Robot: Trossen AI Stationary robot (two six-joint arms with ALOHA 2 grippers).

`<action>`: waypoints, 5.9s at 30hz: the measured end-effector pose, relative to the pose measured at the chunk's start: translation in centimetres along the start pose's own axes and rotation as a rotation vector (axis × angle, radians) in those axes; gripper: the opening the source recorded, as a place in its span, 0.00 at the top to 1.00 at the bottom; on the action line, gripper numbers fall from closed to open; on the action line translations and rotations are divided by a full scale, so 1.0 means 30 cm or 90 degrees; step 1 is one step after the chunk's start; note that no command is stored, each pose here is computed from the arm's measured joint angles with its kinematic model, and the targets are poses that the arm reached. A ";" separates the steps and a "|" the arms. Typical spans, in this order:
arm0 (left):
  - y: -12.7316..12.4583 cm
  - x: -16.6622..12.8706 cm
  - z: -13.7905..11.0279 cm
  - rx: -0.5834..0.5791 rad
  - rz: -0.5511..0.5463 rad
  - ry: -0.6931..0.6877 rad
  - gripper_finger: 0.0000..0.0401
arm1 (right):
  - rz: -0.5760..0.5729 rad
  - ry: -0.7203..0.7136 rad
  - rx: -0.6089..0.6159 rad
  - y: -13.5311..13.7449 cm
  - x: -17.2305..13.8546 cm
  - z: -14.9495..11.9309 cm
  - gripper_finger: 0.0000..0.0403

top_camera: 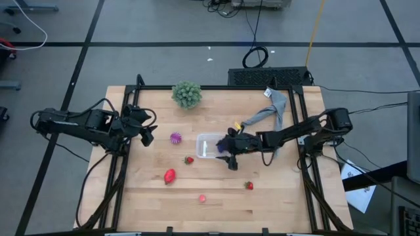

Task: Pick and placing Produce into tupperware
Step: Put the top peach into the transparent container

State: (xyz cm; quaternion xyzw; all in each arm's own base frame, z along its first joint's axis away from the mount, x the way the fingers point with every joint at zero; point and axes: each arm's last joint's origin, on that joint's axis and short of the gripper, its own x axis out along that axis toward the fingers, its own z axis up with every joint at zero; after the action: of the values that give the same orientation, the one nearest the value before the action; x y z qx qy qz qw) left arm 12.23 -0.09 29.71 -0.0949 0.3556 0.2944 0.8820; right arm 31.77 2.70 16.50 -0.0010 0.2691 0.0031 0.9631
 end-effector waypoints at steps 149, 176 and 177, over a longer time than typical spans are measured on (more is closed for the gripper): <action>-0.032 0.038 0.008 0.015 0.013 0.022 0.39 | -0.057 0.271 0.235 -0.093 -0.286 -0.207 0.60; -0.046 0.055 0.010 0.026 0.022 0.036 0.39 | -0.073 0.279 0.270 -0.109 -0.288 -0.212 0.46; -0.046 0.055 0.010 0.027 0.022 0.035 0.39 | -0.073 0.278 0.270 -0.109 -0.288 -0.212 0.46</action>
State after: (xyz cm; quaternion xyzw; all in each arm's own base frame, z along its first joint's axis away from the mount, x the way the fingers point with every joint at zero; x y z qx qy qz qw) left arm 14.15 -0.35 28.73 -0.0780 0.3878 0.2992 0.8683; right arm 21.11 -0.63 15.56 0.1841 0.4641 -0.1073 0.8598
